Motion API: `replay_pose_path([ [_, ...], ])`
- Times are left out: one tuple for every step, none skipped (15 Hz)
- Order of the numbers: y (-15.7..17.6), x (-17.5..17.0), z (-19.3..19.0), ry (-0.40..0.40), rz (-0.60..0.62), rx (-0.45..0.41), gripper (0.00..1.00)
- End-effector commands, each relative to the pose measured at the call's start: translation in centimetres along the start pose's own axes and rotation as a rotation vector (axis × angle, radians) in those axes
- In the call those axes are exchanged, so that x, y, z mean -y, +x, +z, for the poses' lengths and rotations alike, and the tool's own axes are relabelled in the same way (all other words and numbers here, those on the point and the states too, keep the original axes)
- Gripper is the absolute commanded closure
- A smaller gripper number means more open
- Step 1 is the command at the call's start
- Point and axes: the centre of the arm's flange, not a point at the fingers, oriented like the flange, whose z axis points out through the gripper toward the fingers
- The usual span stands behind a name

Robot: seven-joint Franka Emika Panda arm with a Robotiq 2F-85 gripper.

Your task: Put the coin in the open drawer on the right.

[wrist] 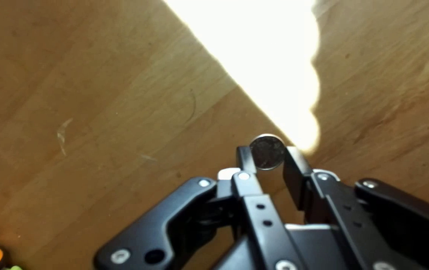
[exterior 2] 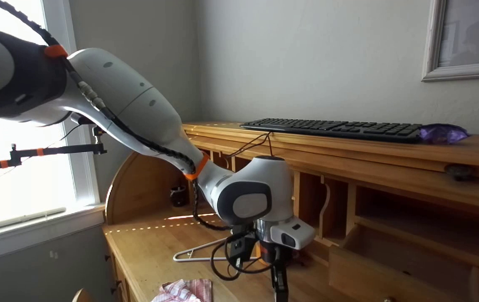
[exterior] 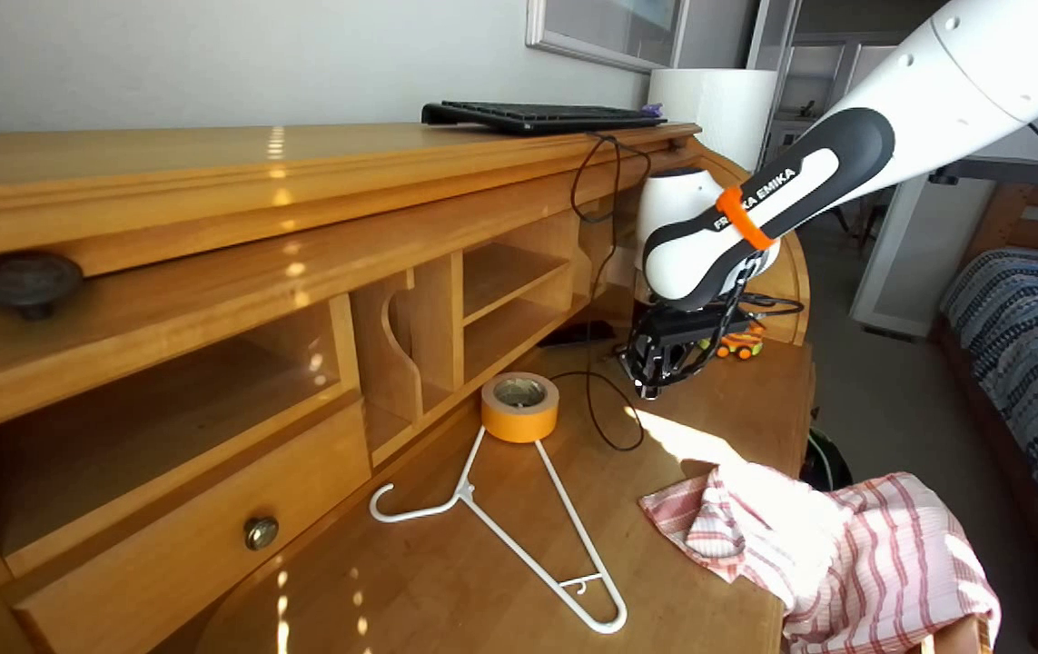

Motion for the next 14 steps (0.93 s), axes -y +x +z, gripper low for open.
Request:
replay_pose_path([
  [-3.0,-1.1,-3.5,-0.001,0.022,-0.015,0.94],
  [-3.3,-1.3,-4.3,0.014,0.031,-0.026,0.94],
  [-3.7,-1.6,-5.2,0.027,0.042,-0.025,0.94],
  [-4.0,-1.9,-6.1,0.037,0.050,-0.029,0.94],
  [-4.2,-2.2,-7.1,0.045,0.067,-0.037,0.94],
  [-4.1,-2.7,-8.1,0.061,0.104,-0.058,0.94],
  [-3.8,-3.1,-9.0,0.078,0.142,-0.073,0.94],
  [-3.5,-3.7,-9.8,0.090,0.171,-0.097,0.94],
  [-3.4,-4.2,-10.6,0.101,0.191,-0.114,0.94],
  [-3.1,-4.9,-11.1,0.114,0.222,-0.164,0.94],
  [-3.0,-5.4,-11.8,0.133,0.247,-0.183,0.94],
  [-2.9,-6.0,-12.4,0.149,0.265,-0.217,0.94],
  [-2.9,-6.5,-12.9,0.165,0.284,-0.253,0.94],
  [-2.8,-6.8,-13.5,0.187,0.302,-0.290,0.94],
])
